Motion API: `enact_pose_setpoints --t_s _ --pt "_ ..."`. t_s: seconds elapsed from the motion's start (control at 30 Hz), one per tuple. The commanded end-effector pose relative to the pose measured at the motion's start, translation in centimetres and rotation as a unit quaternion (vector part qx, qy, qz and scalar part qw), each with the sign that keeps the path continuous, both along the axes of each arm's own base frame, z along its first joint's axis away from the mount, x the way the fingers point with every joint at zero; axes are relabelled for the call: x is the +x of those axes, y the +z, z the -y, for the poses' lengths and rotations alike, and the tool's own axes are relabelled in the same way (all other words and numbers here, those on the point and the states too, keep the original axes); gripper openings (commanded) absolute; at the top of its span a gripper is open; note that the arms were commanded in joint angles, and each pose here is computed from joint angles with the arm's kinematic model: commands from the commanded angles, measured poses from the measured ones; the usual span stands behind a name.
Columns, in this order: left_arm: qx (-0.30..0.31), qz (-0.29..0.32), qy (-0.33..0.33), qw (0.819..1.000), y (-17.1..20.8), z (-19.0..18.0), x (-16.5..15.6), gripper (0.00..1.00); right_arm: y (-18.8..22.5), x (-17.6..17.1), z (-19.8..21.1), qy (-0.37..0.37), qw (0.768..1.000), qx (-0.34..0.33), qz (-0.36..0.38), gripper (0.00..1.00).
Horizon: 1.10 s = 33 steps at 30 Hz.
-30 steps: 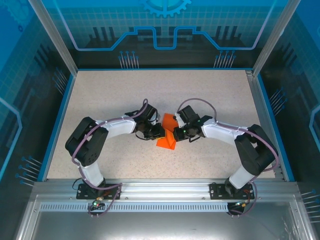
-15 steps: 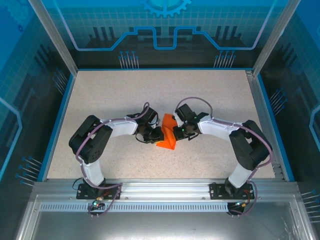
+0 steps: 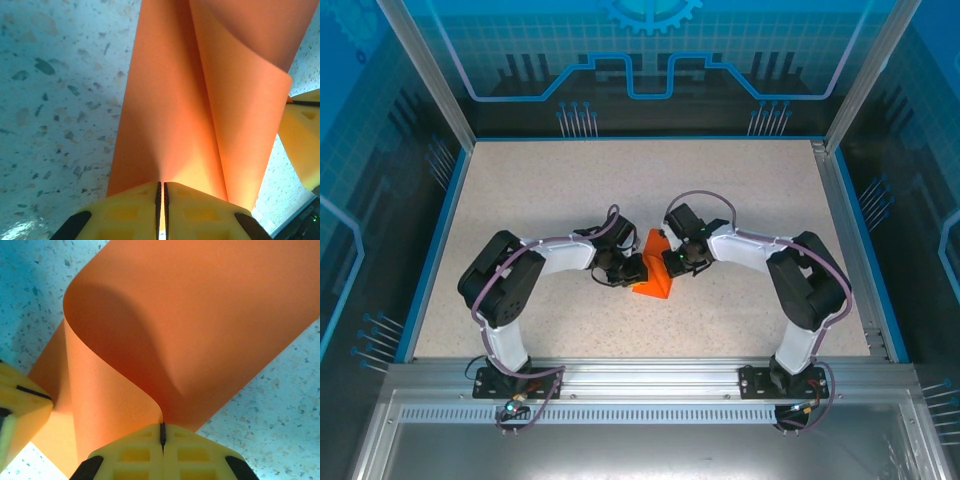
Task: Fold a paper plane with a square sheet of paper (pick it up from the middle)
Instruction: Fold the triangle a second time at the center of the table.
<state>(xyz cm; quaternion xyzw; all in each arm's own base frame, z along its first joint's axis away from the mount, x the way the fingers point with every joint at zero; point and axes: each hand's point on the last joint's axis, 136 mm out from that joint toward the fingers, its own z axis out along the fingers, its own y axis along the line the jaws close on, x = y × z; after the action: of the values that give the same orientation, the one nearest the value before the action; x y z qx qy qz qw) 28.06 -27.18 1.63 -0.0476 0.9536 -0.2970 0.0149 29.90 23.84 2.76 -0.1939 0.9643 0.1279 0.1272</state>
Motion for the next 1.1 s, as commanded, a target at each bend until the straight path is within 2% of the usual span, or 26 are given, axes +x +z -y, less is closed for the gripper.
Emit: enact_pose_setpoints --t_s 0.0,1.07 --pt "0.017 -0.006 -0.008 1.000 -0.6 -0.5 -0.6 0.14 -0.2 0.0 0.1 0.012 1.000 -0.017 -0.003 0.03" --pt "0.023 -0.009 -0.015 1.000 -0.9 -0.4 -0.7 0.13 -1.1 0.1 0.5 0.010 0.999 -0.040 -0.008 0.04"
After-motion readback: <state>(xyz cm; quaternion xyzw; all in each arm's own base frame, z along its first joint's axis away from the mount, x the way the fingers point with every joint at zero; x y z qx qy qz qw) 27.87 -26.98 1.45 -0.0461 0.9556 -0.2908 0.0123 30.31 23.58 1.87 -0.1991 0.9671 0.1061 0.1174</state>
